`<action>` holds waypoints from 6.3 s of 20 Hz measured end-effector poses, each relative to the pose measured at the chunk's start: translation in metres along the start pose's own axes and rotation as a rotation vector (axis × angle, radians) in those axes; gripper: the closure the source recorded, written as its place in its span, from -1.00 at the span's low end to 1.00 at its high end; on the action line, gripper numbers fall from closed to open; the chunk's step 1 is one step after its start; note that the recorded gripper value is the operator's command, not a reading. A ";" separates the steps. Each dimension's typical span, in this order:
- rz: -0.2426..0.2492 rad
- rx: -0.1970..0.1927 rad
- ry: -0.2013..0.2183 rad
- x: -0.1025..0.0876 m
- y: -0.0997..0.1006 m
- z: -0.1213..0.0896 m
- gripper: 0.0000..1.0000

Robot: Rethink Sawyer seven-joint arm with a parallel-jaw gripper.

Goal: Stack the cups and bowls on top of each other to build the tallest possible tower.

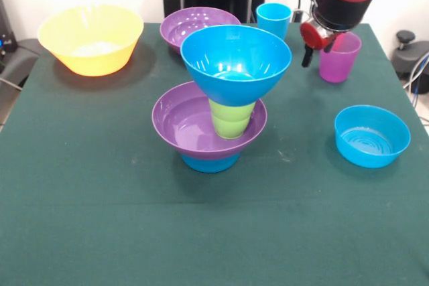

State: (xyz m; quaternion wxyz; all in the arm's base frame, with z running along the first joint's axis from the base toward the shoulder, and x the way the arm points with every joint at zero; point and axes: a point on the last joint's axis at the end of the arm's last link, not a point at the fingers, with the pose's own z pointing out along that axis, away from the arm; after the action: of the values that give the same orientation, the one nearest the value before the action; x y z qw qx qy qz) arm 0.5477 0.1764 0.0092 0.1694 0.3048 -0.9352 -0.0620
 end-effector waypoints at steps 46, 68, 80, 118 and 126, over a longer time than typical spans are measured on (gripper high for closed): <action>0.025 -0.014 -0.079 0.003 0.020 -0.020 -1.00; 0.038 -0.064 -0.098 0.002 0.026 0.039 -1.00; 0.013 -0.055 -0.090 -0.001 0.040 0.041 1.00; 0.156 0.079 -0.143 0.040 -0.021 -0.164 1.00; 0.226 0.109 -0.170 0.065 -0.067 -0.192 1.00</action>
State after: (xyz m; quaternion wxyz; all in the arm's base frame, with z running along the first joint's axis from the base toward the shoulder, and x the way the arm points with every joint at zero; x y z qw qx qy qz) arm 0.6034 0.0819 0.1925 0.0787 0.1997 -0.9765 -0.0171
